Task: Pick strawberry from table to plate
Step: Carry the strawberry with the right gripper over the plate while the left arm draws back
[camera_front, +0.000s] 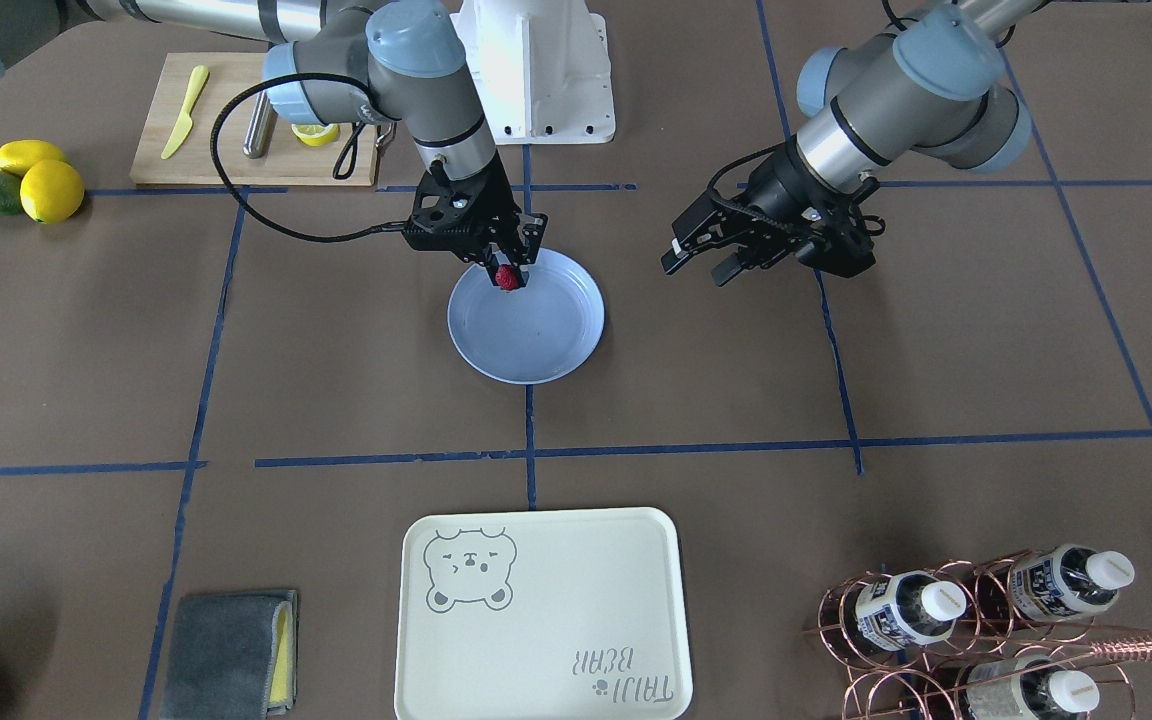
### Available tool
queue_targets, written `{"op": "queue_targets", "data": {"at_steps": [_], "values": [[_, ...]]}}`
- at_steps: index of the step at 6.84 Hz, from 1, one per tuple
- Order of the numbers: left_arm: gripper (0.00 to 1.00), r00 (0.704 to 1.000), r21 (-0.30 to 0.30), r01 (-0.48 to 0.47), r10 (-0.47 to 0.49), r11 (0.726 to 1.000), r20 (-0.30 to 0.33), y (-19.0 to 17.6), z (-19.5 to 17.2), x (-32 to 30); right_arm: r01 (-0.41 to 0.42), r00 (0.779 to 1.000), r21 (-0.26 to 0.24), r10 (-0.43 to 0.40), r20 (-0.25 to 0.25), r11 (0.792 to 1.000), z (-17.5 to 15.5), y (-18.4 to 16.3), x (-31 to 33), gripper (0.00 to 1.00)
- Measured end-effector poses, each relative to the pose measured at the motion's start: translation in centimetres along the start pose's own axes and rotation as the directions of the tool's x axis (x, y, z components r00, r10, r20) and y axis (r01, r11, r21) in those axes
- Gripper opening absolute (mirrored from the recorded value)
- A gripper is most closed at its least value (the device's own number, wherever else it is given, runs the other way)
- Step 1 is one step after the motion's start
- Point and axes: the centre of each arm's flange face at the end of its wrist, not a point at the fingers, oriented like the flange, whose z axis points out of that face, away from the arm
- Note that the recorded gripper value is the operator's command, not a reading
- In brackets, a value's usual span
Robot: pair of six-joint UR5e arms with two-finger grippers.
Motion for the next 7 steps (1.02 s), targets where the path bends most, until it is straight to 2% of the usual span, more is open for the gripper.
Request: {"op": "queue_targets", "data": {"at_steps": [2,7], "values": [[0.87,1.0,0.0,0.003,-0.003,1.0,-0.001,-0.4,-0.7,-0.2,-0.003,1.0,0.012,0.003,-0.029,1.0,1.9,0.1,-1.2,0.0],[0.88,1.0,0.003,0.002,-0.002,1.0,-0.005,-0.3,-0.9,-0.1,-0.004,0.998,0.027,0.005,-0.07,1.0,4.1,-0.1,-1.4,0.0]]}}
